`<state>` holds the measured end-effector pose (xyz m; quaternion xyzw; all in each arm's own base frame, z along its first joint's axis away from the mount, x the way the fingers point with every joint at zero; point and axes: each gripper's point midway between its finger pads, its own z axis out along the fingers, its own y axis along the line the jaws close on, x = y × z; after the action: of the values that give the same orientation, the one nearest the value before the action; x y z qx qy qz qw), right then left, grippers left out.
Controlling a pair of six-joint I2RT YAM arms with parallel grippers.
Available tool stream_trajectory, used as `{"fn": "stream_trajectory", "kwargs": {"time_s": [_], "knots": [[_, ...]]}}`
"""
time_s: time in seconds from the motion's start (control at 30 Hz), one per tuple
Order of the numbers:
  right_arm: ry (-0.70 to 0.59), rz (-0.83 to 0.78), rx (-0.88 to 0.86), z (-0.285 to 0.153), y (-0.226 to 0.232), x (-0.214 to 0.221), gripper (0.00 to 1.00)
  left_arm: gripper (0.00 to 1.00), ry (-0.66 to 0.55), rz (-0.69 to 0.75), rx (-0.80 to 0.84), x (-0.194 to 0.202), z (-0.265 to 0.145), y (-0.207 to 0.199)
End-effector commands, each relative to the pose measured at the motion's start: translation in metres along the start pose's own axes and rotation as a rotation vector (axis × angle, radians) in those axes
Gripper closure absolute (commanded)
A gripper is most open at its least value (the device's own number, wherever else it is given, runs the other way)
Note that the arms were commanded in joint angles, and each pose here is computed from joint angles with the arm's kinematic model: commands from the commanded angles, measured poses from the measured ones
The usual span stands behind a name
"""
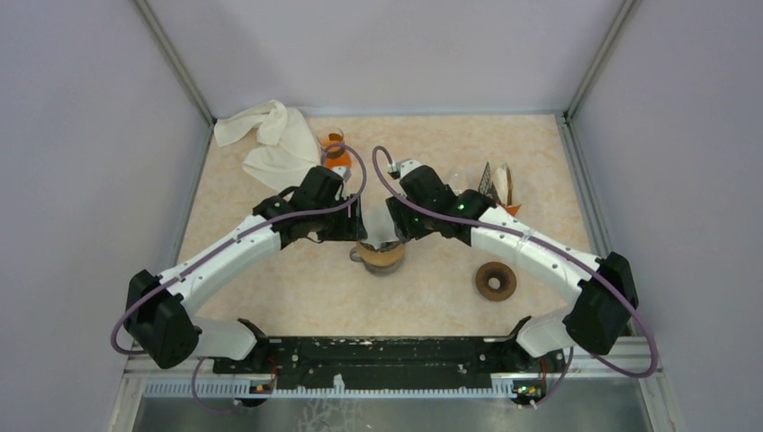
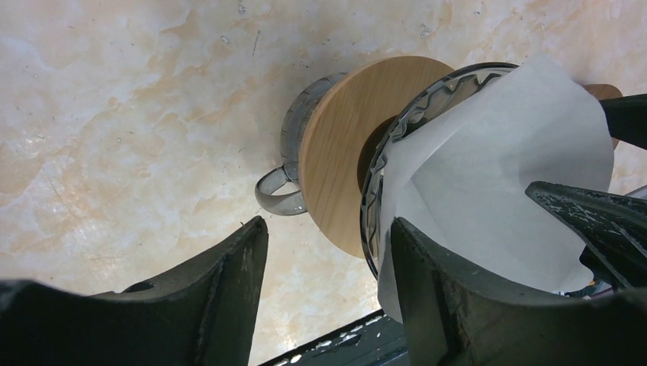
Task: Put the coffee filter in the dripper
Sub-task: Place the coffee filter in the coffee dripper.
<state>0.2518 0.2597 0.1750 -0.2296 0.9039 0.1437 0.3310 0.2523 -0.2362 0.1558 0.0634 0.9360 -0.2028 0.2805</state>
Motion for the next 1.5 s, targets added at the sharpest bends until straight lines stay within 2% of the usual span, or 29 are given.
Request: {"fn": "stream_trajectory", "kwargs": {"time_s": [0.0, 0.1, 0.3, 0.63, 0.87, 1.23, 1.47], "knots": [[-0.037, -0.015, 0.007, -0.003, -0.005, -0.011, 0.48, 0.35, -0.008, -0.001, -0.002, -0.002, 0.005, 0.002], [-0.063, -0.005, -0.005, -0.009, -0.002, -0.020, 0.48, 0.37, -0.006, 0.000, 0.013, -0.003, 0.006, -0.001], [-0.122, 0.043, -0.085, -0.016, 0.016, -0.043, 0.39, 0.39, 0.003, 0.003, 0.034, -0.003, 0.006, -0.006], [-0.070, 0.069, -0.133, -0.002, 0.030, -0.041, 0.25, 0.40, 0.004, 0.006, 0.045, -0.003, 0.006, -0.008], [0.002, 0.034, -0.132, 0.007, 0.028, -0.024, 0.19, 0.39, 0.003, 0.005, 0.044, -0.004, 0.006, -0.008], [0.105, -0.054, -0.086, 0.008, 0.014, 0.004, 0.17, 0.40, 0.005, 0.006, 0.034, -0.003, 0.007, -0.006], [0.051, -0.047, -0.097, 0.004, 0.018, -0.014, 0.17, 0.40, 0.007, 0.009, 0.040, -0.004, 0.007, -0.007]]}}
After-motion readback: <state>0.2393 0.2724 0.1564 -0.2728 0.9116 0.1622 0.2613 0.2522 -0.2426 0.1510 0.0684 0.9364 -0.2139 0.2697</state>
